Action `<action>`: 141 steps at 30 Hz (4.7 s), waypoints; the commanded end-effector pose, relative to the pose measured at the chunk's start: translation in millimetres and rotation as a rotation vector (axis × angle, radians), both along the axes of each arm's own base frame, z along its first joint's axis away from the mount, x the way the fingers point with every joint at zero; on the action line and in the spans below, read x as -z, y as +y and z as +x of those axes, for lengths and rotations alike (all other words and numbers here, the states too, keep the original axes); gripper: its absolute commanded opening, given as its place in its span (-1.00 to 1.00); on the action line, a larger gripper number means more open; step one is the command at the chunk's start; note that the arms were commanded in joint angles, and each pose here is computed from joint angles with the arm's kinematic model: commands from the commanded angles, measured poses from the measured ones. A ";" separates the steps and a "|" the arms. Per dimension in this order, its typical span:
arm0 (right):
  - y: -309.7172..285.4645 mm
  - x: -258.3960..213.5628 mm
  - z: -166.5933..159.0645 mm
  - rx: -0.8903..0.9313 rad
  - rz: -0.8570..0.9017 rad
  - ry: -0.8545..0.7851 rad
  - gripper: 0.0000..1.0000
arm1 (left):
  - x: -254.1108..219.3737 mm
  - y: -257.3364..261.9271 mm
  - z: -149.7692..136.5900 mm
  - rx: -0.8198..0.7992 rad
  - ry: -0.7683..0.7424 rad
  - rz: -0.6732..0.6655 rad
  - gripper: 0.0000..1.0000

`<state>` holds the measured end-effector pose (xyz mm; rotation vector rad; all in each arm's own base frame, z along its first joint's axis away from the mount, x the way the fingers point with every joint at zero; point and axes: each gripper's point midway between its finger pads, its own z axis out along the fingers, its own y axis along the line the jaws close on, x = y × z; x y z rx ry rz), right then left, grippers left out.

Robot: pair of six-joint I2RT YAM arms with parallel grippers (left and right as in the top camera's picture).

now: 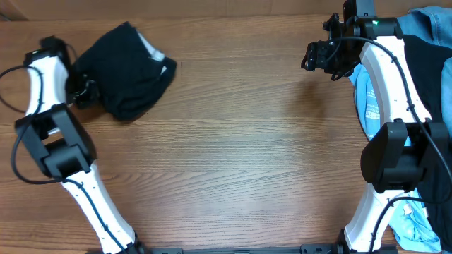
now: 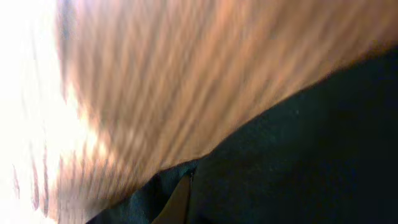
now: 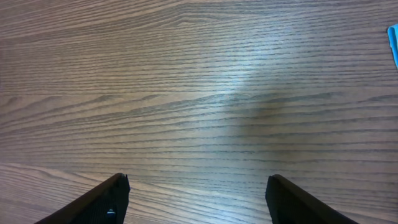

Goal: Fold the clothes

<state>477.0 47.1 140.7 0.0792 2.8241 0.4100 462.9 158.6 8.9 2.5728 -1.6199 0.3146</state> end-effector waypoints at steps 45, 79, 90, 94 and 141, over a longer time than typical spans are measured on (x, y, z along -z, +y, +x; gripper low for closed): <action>9.0 -26.8 5.7 0.008 0.067 -0.063 0.61 | -12.4 -142.7 44.1 2.546 -0.028 0.483 -0.92; 9.2 -22.9 -5.1 0.010 0.068 -0.014 0.61 | -95.7 -130.5 222.8 1.660 -0.741 1.101 -0.25; 9.0 -22.3 -6.6 0.007 0.066 -0.008 0.61 | -128.4 -77.6 111.9 1.752 -0.215 0.824 -0.72; 9.0 -22.2 -7.2 0.007 0.066 -0.006 0.61 | -63.2 -69.1 102.3 1.691 -0.137 0.683 -0.92; -3.4 -328.7 -230.3 -0.013 -0.030 -0.640 1.00 | -305.9 -160.8 66.1 1.667 -0.636 0.893 1.00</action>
